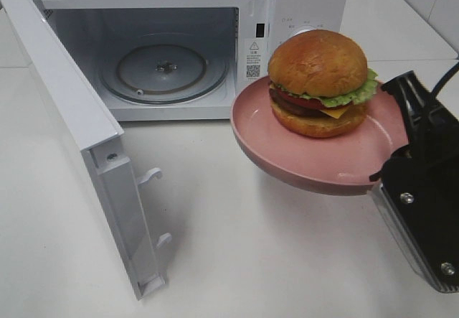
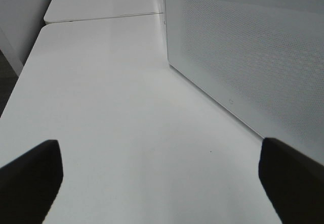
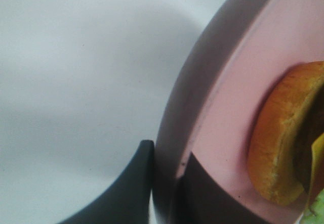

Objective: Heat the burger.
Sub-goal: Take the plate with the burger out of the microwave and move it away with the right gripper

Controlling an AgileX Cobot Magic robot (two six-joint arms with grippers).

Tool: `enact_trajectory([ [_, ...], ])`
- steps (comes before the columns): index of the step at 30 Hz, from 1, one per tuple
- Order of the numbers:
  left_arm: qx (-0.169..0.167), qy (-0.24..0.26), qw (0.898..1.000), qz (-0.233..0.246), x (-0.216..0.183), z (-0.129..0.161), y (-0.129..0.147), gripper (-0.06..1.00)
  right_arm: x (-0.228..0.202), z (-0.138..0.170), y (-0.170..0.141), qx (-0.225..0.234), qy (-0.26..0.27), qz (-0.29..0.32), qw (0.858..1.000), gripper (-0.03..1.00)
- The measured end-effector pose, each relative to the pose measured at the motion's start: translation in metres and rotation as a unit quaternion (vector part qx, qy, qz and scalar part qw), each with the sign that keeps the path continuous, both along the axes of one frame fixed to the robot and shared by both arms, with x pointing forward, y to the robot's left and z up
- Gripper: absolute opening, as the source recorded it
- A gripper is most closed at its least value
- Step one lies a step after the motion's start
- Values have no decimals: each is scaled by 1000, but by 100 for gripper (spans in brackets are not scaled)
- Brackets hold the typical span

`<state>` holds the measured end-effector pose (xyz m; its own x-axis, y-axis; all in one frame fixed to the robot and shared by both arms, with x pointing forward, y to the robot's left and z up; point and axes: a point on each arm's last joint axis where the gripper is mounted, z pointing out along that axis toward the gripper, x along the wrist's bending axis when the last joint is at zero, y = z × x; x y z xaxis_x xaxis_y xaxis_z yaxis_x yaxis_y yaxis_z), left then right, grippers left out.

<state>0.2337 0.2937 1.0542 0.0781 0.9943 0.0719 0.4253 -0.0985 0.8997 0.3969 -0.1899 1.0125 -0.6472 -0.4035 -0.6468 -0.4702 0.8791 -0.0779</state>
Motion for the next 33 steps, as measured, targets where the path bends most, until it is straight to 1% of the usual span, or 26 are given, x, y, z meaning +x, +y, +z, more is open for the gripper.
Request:
enact_trajectory([
  [1, 0, 0, 1000, 0, 0, 0, 0, 97, -4, 4, -5, 3, 1, -14, 1000, 8],
  [2, 0, 0, 1000, 0, 0, 0, 0, 97, -4, 4, -5, 3, 1, -14, 1000, 8],
  [3, 0, 0, 1000, 0, 0, 0, 0, 97, -8, 7, -10, -2, 8, -29, 1000, 8],
  [5, 0, 0, 1000, 0, 0, 0, 0, 97, -10, 7, -13, -7, 14, -36, 999, 8],
  [6, 0, 0, 1000, 0, 0, 0, 0, 97, -14, 8, -18, -12, 24, -53, 998, 8],
  [7, 0, 0, 1000, 0, 0, 0, 0, 97, -14, 8, -18, -12, 24, -53, 998, 8],
  [8, 0, 0, 1000, 0, 0, 0, 0, 97, -17, 8, -22, -16, 35, -71, 997, 8],
  [10, 0, 0, 1000, 0, 0, 0, 0, 97, -18, 8, -23, -15, 39, -79, 996, 8],
  [12, 0, 0, 1000, 0, 0, 0, 0, 97, -20, 7, -27, -17, 50, -105, 993, 8],
  [13, 0, 0, 1000, 0, 0, 0, 0, 97, -20, 7, -27, -17, 50, -105, 993, 8],
  [15, 0, 0, 1000, 0, 0, 0, 0, 97, -21, 6, -32, -24, 60, -144, 987, 8],
  [18, 0, 0, 1000, 0, 0, 0, 0, 97, -21, 6, -34, -26, 62, -156, 985, 8],
  [20, 0, 0, 1000, 0, 0, 0, 0, 97, -20, 6, -39, -33, 56, -190, 980, 8],
  [21, 0, 0, 1000, 0, 0, 0, 0, 97, -20, 6, -39, -33, 56, -190, 980, 8],
  [22, 0, 0, 1000, 0, 0, 0, 0, 97, -19, 7, -41, -32, 50, -213, 975, 8],
  [23, 0, 0, 1000, 0, 0, 0, 0, 97, -19, 7, -41, -32, 50, -213, 975, 8],
  [24, 0, 0, 1000, 0, 0, 0, 0, 97, -18, 8, -44, -25, 42, -241, 969, 8],
  [25, 0, 0, 1000, 0, 0, 0, 0, 97, -18, 8, -45, -20, 40, -256, 966, 8],
  [26, 0, 0, 1000, 0, 0, 0, 0, 97, -18, 8, -45, -20, 40, -256, 966, 8],
  [27, 0, 0, 1000, 0, 0, 0, 0, 97, -17, 9, -47, -11, 35, -280, 959, 8],
  [28, 0, 0, 1000, 0, 0, 0, 0, 97, -17, 9, -47, -11, 35, -280, 959, 8],
  [30, 0, 0, 1000, 0, 0, 0, 0, 97, -17, 9, -50, 8, 28, -332, 943, 8],
  [31, 0, 0, 1000, 0, 0, 0, 0, 97, -17, 9, -50, 8, 28, -332, 943, 8],
  [32, 0, 0, 1000, 0, 0, 0, 0, 97, -17, 10, -52, 13, 25, -348, 937, 8],
  [33, 0, 0, 1000, 0, 0, 0, 0, 97, -17, 10, -54, 23, 20, -376, 926, 8],
])
